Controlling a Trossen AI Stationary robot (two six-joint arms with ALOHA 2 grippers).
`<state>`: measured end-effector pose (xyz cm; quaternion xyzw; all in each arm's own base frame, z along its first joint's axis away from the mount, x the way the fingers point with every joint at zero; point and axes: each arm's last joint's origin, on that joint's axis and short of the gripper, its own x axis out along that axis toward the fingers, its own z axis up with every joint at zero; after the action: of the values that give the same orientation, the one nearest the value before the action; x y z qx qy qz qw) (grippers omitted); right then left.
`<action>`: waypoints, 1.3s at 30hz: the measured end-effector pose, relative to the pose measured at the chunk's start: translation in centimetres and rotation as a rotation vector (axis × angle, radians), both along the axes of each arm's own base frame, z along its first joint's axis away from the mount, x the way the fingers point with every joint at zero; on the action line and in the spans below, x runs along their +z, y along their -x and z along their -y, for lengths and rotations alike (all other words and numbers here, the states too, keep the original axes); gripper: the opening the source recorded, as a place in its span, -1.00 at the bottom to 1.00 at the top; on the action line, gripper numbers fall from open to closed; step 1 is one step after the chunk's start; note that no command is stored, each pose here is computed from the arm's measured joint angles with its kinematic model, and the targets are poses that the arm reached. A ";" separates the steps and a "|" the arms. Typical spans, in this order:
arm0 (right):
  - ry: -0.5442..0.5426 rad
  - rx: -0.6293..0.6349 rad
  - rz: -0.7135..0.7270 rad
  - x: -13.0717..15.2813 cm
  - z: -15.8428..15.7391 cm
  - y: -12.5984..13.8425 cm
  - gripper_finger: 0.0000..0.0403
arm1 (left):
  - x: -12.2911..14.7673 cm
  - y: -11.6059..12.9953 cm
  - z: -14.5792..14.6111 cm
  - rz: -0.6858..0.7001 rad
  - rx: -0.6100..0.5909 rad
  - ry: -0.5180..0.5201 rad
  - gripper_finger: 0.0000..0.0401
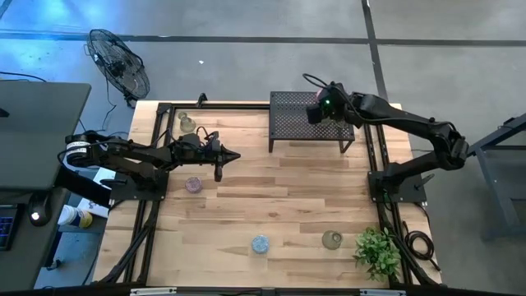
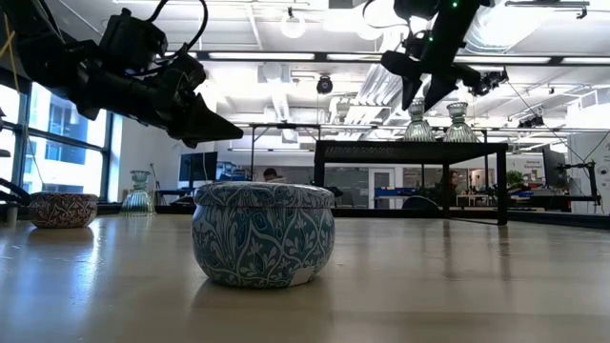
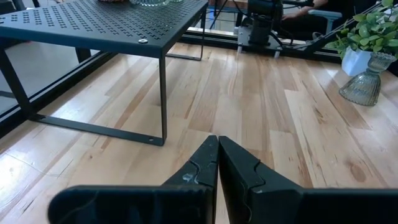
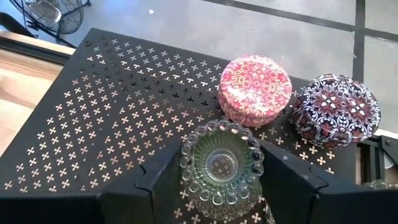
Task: Pick & Place candle stick holders
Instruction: Put the green glass candle holder on the shelf aligned with the other green glass candle holder
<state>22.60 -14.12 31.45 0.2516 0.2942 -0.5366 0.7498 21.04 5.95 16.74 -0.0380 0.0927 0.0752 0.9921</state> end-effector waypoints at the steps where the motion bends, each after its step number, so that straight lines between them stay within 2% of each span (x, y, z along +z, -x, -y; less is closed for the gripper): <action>1: -0.003 0.003 0.000 0.0 0.0 0.0 -0.06 | 0.0 0.0 0.0 0.000 0.000 0.000 -0.95; 34: -0.016 0.024 -0.038 -0.1 -0.1 0.2 -0.05 | 0.0 0.0 0.1 0.001 -0.019 0.004 -0.95; 39: -0.018 0.023 -0.042 -0.2 -0.1 0.2 0.12 | 0.0 0.0 0.1 0.001 -0.019 0.004 -0.95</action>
<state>22.35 -14.00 31.29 0.2437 0.3176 -0.5303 0.7473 21.05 5.89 16.75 -0.0393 0.0926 0.0655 0.9928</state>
